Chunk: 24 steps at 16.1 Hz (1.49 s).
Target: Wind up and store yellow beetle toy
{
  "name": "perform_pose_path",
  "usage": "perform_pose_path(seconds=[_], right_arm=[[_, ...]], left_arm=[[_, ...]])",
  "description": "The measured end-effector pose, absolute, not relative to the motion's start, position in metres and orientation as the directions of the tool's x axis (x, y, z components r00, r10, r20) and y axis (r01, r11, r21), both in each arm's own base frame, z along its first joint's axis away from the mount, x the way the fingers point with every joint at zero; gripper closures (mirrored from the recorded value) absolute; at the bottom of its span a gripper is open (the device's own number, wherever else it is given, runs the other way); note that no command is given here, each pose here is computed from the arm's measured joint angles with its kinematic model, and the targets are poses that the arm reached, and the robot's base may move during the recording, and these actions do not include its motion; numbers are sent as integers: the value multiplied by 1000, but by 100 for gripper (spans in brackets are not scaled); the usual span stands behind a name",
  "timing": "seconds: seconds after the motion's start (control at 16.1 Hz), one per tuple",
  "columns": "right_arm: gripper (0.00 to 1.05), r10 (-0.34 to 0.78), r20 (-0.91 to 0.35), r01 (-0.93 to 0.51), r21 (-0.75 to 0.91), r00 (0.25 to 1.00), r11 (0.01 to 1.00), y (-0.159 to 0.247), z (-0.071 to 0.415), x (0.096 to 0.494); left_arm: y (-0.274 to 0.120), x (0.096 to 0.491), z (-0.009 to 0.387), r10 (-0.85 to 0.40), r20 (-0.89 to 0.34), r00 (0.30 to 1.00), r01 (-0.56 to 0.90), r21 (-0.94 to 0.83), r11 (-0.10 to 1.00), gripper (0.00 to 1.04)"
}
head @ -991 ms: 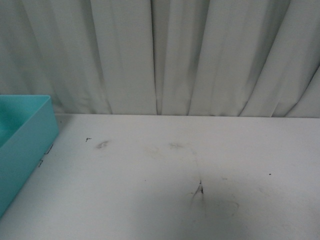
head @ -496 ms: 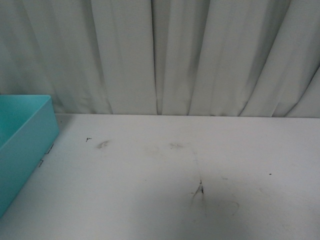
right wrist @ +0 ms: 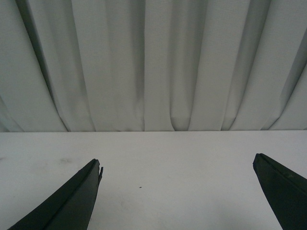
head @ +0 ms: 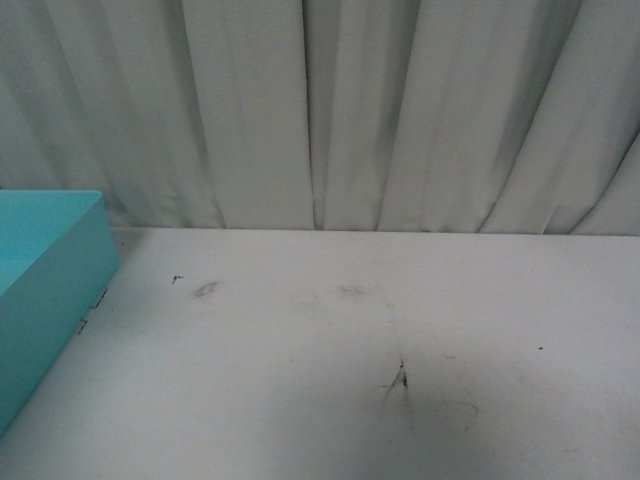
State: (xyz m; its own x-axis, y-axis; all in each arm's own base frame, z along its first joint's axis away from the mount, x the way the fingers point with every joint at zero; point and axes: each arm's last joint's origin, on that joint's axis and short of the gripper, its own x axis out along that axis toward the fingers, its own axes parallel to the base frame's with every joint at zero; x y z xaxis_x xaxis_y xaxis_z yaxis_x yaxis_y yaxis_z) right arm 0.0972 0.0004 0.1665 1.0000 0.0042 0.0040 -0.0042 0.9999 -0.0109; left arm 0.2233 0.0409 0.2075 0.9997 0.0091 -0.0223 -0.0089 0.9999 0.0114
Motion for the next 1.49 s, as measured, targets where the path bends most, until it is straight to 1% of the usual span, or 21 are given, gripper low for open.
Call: perform_pose_path(seconds=[0.06, 0.12, 0.25, 0.5, 0.68, 0.74, 0.87, 0.99, 1.05, 1.12, 1.18, 1.3, 1.49], right_arm=[[6, 4, 4, -4, -11, 1000, 1000, 0, 166, 97], [6, 4, 4, -4, -11, 1000, 1000, 0, 167, 97], [6, 4, 4, -4, -11, 1000, 1000, 0, 166, 97], [6, 4, 4, -4, -11, 1000, 1000, 0, 166, 97], [6, 4, 4, -4, -11, 1000, 1000, 0, 166, 97], [6, 4, 4, -4, -11, 1000, 1000, 0, 166, 97], [6, 4, 4, -4, -11, 1000, 1000, 0, 166, 97], [6, 4, 4, -4, -11, 1000, 1000, 0, 166, 97], [6, 4, 4, -4, -11, 1000, 1000, 0, 166, 97], [6, 4, 4, -4, -11, 1000, 1000, 0, 166, 97], [6, 4, 4, -4, -11, 1000, 1000, 0, 166, 97], [6, 4, 3, -4, -11, 1000, 1000, 0, 166, 97], [6, 4, 3, -4, -11, 1000, 1000, 0, 166, 97]], left_arm=[[34, 215, 205, -1, -11, 1000, 1, 6, 1000, 103], [29, 208, 204, -12, -1, 1000, 12, 7, 1000, 103], [24, 196, 197, -5, -2, 1000, 5, 6, 1000, 103], [20, 186, 190, 5, -16, 1000, -4, 4, 1000, 103], [11, 167, 184, -8, -4, 1000, 8, 6, 1000, 103], [8, 161, 180, 7, -13, 1000, -7, 6, 1000, 103], [-1, 152, 176, -17, -14, 1000, 17, 5, 1000, 103], [0, 144, 175, 1, -4, 1000, -1, 5, 1000, 103], [0, 141, 171, 1, 29, 1000, -1, 4, 1000, 103], [0, 139, 163, 1, -29, 1000, -1, 4, 1000, 103], [0, 138, 162, 1, -36, 999, -1, 4, 1000, 103], [0, 132, 168, 0, 4, 1000, 0, 4, 1000, 103], [0, 125, 169, 0, 2, 1000, 0, 4, 1000, 103]])
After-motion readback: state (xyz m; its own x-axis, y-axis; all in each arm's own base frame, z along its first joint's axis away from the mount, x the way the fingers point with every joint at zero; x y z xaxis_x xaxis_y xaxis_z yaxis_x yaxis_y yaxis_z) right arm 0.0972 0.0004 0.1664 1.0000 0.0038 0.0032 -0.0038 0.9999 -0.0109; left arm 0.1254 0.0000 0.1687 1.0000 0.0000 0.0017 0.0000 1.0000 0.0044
